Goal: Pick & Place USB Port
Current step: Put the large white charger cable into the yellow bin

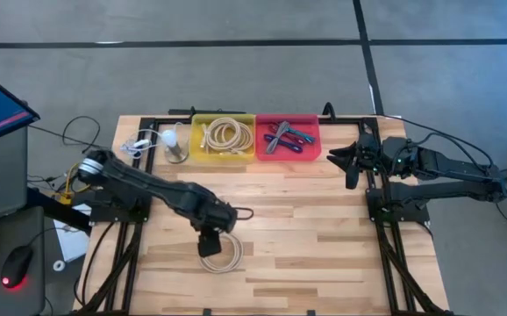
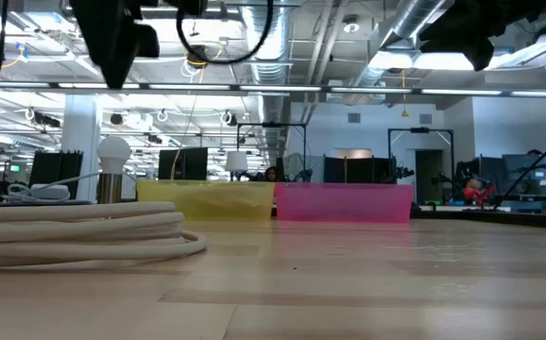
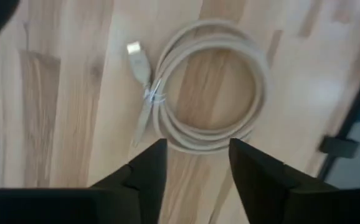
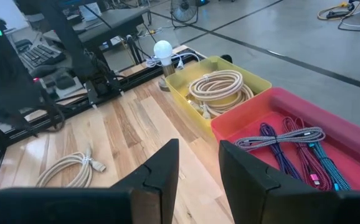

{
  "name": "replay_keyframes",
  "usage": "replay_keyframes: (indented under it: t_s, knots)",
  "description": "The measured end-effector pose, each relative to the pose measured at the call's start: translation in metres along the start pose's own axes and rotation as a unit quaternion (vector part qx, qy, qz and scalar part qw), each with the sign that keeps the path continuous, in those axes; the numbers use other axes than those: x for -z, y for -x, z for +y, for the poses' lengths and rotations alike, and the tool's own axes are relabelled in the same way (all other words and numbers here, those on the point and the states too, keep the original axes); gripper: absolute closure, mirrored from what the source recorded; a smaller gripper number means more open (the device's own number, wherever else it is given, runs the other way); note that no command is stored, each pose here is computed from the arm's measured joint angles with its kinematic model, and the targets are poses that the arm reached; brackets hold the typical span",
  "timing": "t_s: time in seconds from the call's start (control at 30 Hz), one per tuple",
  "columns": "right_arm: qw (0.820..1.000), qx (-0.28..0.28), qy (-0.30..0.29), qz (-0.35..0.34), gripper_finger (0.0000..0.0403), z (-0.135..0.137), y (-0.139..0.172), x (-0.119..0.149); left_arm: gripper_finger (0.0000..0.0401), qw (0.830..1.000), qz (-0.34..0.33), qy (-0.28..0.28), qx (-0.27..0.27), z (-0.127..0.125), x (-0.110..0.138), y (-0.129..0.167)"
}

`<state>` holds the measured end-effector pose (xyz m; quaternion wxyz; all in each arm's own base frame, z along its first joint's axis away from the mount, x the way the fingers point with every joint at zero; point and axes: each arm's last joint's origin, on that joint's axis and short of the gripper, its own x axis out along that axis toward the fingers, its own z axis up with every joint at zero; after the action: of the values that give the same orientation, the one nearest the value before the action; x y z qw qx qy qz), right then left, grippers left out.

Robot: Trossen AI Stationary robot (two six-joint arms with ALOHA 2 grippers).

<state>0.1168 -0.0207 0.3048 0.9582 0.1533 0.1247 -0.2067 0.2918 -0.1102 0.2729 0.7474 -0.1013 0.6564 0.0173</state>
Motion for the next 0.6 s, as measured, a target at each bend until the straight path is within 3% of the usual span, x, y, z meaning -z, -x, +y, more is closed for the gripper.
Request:
replay_keyframes:
  t_s: [0.17, 0.33, 0.6]
  knots:
    - [1.000, 0.001, 0.000, 0.002, 0.0296, 0.000, 0.000, 0.000, 0.0198, 0.999, 0.033, -0.001, -0.021, -0.004, -0.007, -0.025]
    - [1.000, 0.001, 0.001, 0.004, 0.0296, 0.000, 0.000, 0.001, 0.0180, 0.997, 0.024, -0.024, -0.074, -0.003, -0.014, -0.040]
    - [1.000, 0.001, 0.001, 0.004, 0.0296, 0.000, 0.000, 0.001, 0.0195, 0.997, -0.009, -0.017, -0.073, 0.005, -0.020, -0.074]
